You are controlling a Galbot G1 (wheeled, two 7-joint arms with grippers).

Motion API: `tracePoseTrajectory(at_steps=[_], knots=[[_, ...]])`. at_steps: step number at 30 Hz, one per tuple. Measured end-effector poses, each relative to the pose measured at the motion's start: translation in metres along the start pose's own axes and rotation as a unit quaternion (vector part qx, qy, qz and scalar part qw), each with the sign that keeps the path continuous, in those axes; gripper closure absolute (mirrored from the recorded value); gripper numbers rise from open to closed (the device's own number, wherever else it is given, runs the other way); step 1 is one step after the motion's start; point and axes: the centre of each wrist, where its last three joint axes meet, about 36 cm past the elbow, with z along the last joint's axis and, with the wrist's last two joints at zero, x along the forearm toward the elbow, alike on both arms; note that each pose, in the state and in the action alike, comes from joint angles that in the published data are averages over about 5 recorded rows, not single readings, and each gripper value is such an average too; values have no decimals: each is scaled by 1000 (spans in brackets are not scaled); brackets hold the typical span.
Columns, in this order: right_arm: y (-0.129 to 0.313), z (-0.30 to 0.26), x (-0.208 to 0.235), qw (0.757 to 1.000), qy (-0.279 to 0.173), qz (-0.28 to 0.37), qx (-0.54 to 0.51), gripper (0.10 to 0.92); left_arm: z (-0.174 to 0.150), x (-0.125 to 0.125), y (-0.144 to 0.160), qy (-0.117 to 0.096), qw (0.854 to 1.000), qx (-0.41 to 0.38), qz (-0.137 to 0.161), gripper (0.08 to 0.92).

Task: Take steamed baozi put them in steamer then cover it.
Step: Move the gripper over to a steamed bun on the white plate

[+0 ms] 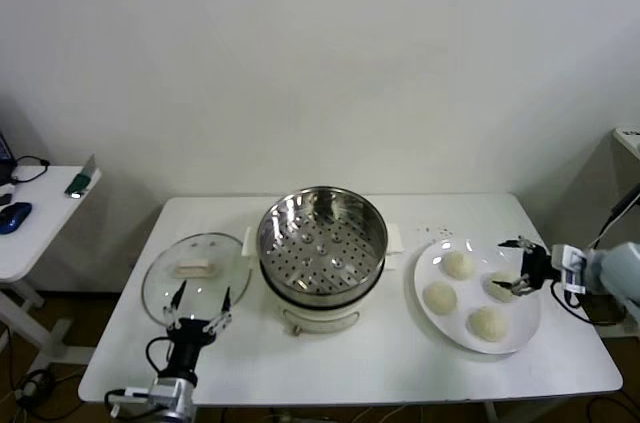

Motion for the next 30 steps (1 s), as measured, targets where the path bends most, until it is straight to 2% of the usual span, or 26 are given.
tracePoseTrajectory(at_steps=[6,12,20,30], knots=[[-43,-32,-18,997,32,-59,44,200,0,-3,3,3,1000,-1,-3,177],[-60,-50,-47,988,74,-111,72,200,-1,-5,6,5,1000,-4,-4,177],[-78,-65,-72,981,106,-136,89,200,-1,-5,11,8,1000,-7,-8,177],[-83,-78,-101,975,123,-152,101,200,3,-6,14,13,1000,-9,-11,177]])
